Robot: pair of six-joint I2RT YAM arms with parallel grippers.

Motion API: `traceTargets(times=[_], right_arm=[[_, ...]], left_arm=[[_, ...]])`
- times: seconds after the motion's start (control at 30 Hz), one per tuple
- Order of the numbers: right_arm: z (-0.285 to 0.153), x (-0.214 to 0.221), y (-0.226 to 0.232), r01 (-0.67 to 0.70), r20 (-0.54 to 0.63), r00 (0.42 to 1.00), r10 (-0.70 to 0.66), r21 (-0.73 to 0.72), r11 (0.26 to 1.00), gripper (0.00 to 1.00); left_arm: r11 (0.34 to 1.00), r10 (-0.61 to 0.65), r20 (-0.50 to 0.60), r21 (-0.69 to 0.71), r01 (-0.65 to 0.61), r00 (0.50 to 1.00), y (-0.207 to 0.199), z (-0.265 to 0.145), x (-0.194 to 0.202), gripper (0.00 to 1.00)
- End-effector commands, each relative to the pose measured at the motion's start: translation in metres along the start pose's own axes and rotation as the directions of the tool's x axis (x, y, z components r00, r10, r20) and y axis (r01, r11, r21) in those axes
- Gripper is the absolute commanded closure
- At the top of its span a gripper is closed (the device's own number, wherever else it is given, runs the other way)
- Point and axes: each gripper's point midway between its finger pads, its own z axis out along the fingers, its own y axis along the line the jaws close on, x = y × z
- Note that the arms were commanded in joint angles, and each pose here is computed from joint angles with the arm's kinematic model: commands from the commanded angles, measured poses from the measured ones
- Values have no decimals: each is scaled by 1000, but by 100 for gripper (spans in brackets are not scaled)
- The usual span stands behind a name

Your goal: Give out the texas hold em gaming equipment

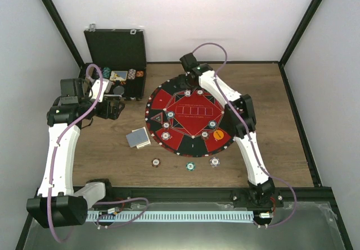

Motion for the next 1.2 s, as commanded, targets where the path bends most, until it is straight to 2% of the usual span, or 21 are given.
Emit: traceTargets(times=[0.0,0.2,0.47,0.6,0.73,0.8,1.17], right_arm=[[-108,-25,24,41,163,986,-37,-21,999,30],[-164,63,23,61,158,986,-54,-42,997,23],[-172,225,-38,-18,-49,999,19,20,1000,20],[-178,278,-65,-59,-118,991,64,45,997,19],[-180,312,-81,-95,-169,980,103,57,994,18],[-180,319,-75,-89,-180,979,94,35,995,17],[-158,339,-85,-45,-248,966,77,133,990,18]], left_arm=[[1000,19,22,-10,-19,1000,-1,-9,-7,0],[1000,19,23,5,-19,1000,-3,-9,-7,0],[999,3,30,38,-4,1000,-8,-8,-8,0],[999,3,30,45,-5,1000,-10,-8,-6,0],[999,4,33,49,-5,999,-11,-8,-7,0],[999,3,35,50,-5,999,-11,-9,-8,0],[999,13,36,42,-14,999,-10,-11,-10,0]])
